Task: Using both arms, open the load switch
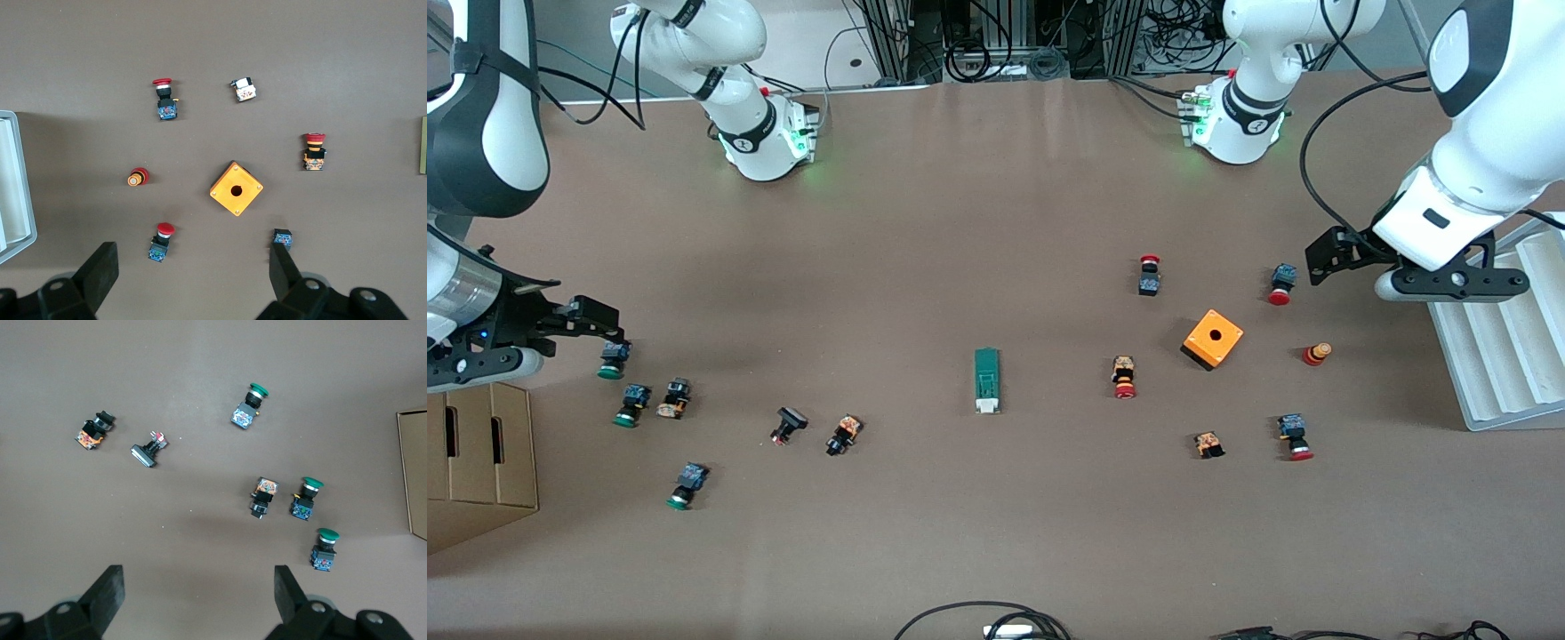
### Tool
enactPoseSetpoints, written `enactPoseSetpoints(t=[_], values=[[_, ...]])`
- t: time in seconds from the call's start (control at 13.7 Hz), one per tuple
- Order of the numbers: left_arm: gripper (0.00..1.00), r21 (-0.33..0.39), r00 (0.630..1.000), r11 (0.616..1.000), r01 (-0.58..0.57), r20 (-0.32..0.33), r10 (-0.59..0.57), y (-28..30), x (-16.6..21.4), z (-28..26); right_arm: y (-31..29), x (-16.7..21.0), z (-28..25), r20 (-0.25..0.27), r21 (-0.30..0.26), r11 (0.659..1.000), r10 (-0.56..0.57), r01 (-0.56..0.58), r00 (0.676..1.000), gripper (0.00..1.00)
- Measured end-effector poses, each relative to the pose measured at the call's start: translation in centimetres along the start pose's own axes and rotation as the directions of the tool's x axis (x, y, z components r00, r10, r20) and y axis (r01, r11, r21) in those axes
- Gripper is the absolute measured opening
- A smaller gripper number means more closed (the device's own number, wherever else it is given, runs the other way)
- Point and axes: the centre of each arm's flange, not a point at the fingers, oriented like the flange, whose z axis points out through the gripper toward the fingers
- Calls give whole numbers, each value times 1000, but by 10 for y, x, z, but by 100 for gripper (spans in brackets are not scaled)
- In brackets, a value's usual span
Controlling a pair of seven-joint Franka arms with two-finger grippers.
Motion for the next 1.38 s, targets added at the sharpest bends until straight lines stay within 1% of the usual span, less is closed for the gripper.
enactPoseSetpoints(t=[1.38], values=[[100,1,1000,1000,-9,-1,9,4,0,0,1,4,4,2,-1,1000,1,-1,1000,100]])
